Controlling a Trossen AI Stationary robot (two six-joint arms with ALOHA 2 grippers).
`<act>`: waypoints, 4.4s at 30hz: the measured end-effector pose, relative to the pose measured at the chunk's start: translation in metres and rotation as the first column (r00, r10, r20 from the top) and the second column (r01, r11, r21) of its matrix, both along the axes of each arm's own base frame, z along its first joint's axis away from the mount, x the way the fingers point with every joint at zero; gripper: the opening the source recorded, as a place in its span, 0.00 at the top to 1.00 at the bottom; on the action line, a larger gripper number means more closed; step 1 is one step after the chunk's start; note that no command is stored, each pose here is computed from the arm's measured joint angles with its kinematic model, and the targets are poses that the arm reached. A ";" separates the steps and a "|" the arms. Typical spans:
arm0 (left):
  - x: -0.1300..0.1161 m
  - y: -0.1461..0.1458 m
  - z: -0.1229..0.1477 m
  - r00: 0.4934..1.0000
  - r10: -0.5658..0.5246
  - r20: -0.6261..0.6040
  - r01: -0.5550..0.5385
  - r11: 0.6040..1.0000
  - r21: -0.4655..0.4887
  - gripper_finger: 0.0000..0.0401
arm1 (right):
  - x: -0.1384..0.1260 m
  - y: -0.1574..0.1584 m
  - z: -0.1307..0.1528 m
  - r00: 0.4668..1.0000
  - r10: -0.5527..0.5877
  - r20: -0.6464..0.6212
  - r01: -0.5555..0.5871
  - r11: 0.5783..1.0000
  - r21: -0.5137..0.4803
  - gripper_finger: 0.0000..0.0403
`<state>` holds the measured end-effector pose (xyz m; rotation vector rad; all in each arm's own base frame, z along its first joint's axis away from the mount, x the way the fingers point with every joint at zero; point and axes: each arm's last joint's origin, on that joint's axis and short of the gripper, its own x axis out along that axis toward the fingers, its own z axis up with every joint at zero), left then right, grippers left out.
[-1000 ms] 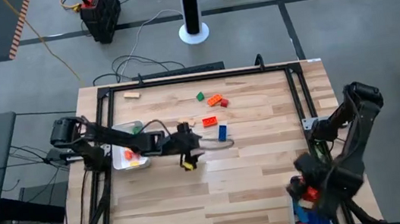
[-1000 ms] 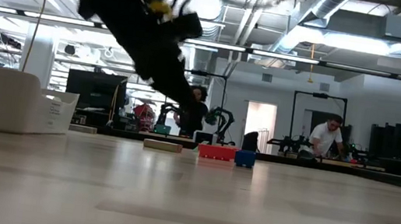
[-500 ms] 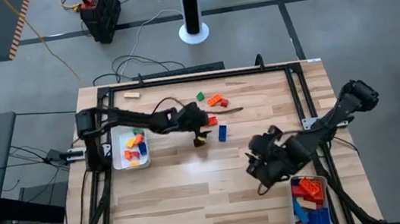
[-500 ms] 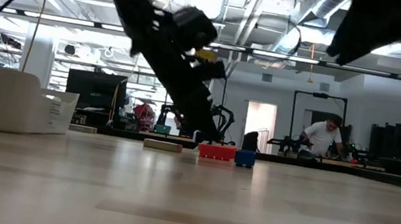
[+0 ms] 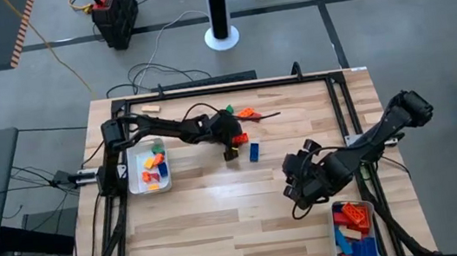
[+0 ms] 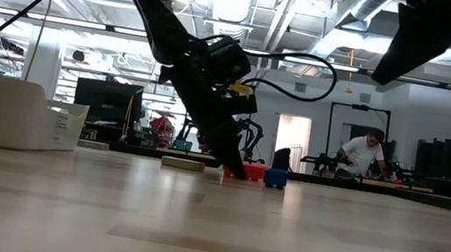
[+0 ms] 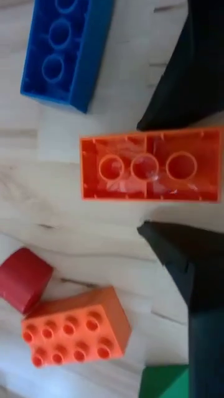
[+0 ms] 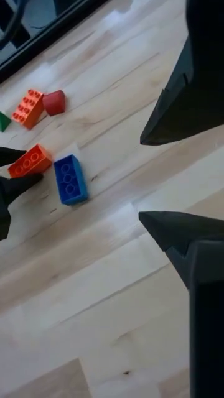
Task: Sort blocks by size
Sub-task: Put the orange large game piece into the gray bin
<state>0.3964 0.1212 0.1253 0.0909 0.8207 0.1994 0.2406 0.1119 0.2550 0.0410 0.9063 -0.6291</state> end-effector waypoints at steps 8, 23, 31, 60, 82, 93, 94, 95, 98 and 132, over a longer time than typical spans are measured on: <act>-0.002 -0.004 0.009 1.000 -0.010 -0.005 0.010 1.000 0.016 0.68 | -0.005 0.016 0.002 0.994 0.106 0.016 -0.105 0.993 -0.060 0.53; -0.036 -0.082 0.081 0.919 -0.276 0.280 0.298 0.954 -0.038 0.68 | 0.005 0.042 0.009 0.938 0.228 0.260 -0.160 0.953 -0.258 0.48; -0.077 -0.143 0.081 0.810 -0.316 0.493 0.308 0.946 0.100 0.68 | 0.033 0.038 -0.005 0.813 0.324 0.484 -0.225 0.941 -0.253 0.37; -0.087 -0.199 0.105 0.667 -0.385 0.638 0.324 0.921 0.218 0.68 | 0.103 0.035 -0.001 0.662 0.577 0.478 -0.314 0.793 -0.522 0.34; -0.088 -0.203 0.110 0.634 -0.384 0.672 0.322 0.920 0.221 0.68 | 0.103 0.035 -0.006 0.681 0.573 0.457 -0.334 0.798 -0.502 0.48; -0.088 -0.200 0.103 0.704 -0.286 0.650 0.254 0.956 0.146 0.39 | 0.101 0.029 -0.012 0.732 0.531 0.427 -0.349 0.830 -0.435 0.63; -0.088 -0.200 0.101 0.722 -0.279 0.633 0.241 0.959 0.149 0.35 | 0.098 0.027 -0.012 0.745 0.521 0.417 -0.352 0.838 -0.416 0.63; -0.088 -0.199 0.100 0.742 -0.274 0.612 0.226 0.962 0.155 0.31 | 0.094 0.026 -0.013 0.761 0.507 0.404 -0.356 0.848 -0.393 0.63; -0.090 -0.197 0.090 0.810 -0.264 0.524 0.204 0.964 0.170 0.25 | 0.080 0.022 -0.005 0.797 0.442 0.411 -0.342 0.892 -0.297 0.63; -0.097 -0.127 0.053 0.983 -0.091 0.157 0.080 0.994 0.069 0.27 | -0.119 0.111 -0.031 0.951 -0.189 -0.245 0.303 0.723 0.620 0.52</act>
